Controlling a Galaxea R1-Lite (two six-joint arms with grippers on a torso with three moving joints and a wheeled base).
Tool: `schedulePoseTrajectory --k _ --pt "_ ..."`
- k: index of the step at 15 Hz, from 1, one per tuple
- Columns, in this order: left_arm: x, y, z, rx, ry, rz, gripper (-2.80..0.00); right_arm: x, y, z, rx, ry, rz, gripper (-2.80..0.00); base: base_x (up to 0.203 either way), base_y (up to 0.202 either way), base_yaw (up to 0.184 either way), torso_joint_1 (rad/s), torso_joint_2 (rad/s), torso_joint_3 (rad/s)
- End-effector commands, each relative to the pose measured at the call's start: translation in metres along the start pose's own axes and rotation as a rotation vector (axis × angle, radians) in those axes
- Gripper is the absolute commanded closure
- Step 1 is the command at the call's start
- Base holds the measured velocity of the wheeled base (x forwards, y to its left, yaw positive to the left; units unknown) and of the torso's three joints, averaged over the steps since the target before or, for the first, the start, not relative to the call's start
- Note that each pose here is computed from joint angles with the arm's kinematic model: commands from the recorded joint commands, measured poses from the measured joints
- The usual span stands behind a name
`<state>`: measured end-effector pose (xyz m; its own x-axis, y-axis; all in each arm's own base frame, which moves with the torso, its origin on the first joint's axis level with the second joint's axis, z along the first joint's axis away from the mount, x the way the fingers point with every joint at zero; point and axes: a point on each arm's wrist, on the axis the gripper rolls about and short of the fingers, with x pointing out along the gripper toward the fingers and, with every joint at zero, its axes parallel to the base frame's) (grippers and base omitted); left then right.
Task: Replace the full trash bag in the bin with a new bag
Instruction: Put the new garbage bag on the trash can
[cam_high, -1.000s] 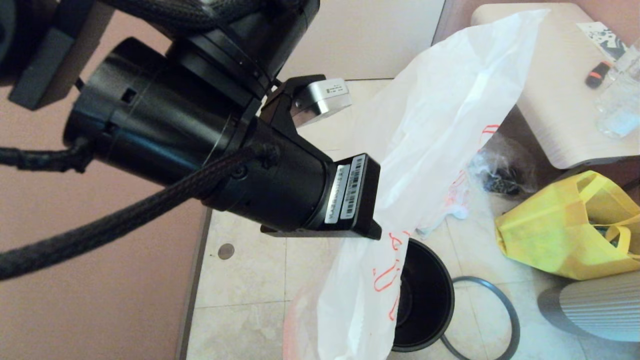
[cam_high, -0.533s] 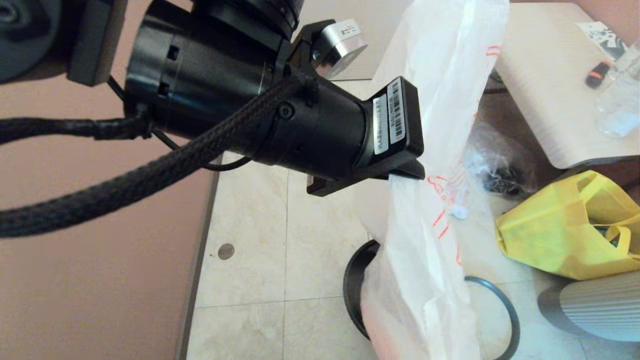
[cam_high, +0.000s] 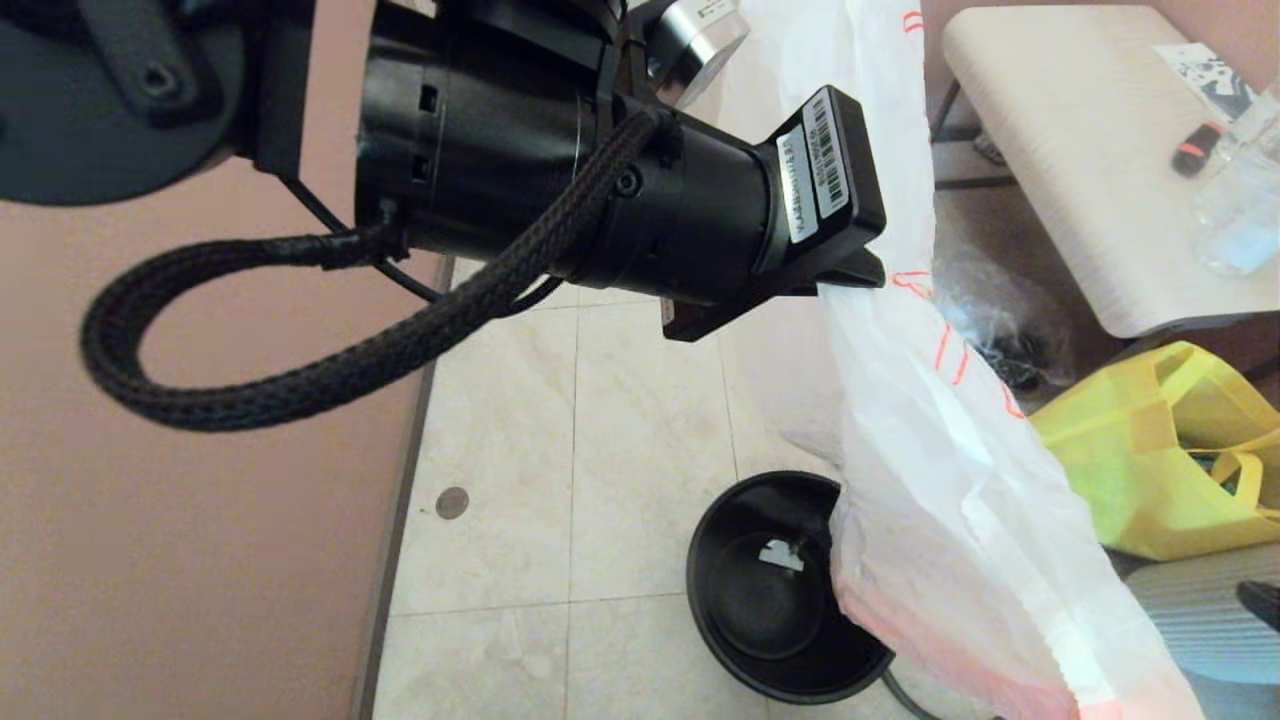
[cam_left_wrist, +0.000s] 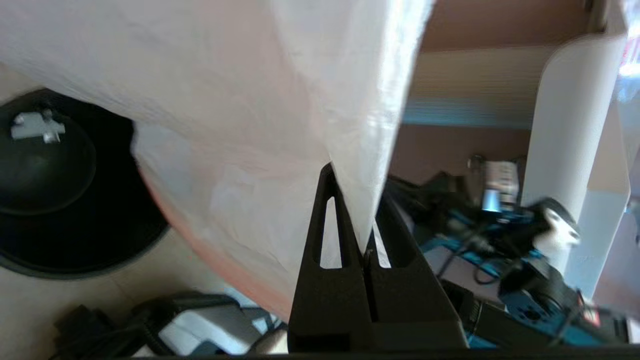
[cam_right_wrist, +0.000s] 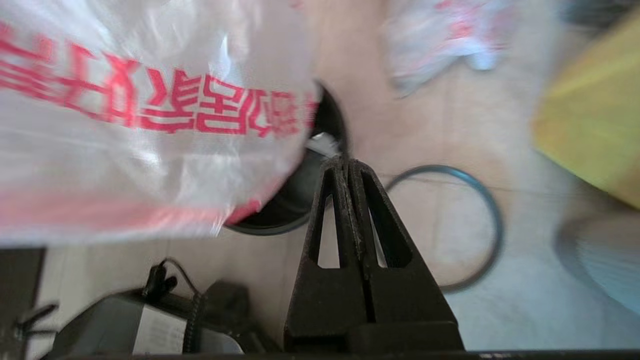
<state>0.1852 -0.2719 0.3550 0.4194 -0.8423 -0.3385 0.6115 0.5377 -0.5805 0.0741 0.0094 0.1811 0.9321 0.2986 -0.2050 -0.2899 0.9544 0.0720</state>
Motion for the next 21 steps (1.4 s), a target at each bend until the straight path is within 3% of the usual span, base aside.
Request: schedulePoseTrajectory --k 1,2,9,15,17,21 --pt "0.000 0.001 0.001 -0.006 -0.004 0.002 0.00 0.043 -0.001 -0.001 -0.017 0.124 0.083 0.00 0.000 0.000 0.000 0.000 0.00 0.000" --pt "0.000 0.003 0.003 -0.007 -0.016 0.001 0.00 0.045 0.003 0.000 -0.039 0.118 0.077 -2.80 0.000 0.000 0.000 0.000 0.00 0.000" --pt "0.000 0.009 0.008 -0.026 -0.039 0.022 0.00 0.011 0.015 -0.029 -0.138 0.073 0.106 -2.80 0.000 0.000 0.000 0.000 0.00 0.000" --pt "-0.001 0.009 0.009 -0.025 -0.045 0.020 0.00 0.028 0.038 -0.032 -0.244 0.204 0.270 -2.80 0.000 0.000 0.000 0.000 0.00 0.000" --pt "-0.001 0.009 0.010 -0.027 -0.048 0.022 0.00 0.042 0.047 -0.034 -0.295 0.261 0.252 -2.80 0.000 0.000 0.000 0.000 0.00 0.000" --pt "-0.002 0.010 0.010 -0.027 -0.051 0.023 0.00 0.065 0.064 -0.017 -0.301 0.161 0.272 -2.80 0.000 0.000 0.000 0.000 0.00 0.000"
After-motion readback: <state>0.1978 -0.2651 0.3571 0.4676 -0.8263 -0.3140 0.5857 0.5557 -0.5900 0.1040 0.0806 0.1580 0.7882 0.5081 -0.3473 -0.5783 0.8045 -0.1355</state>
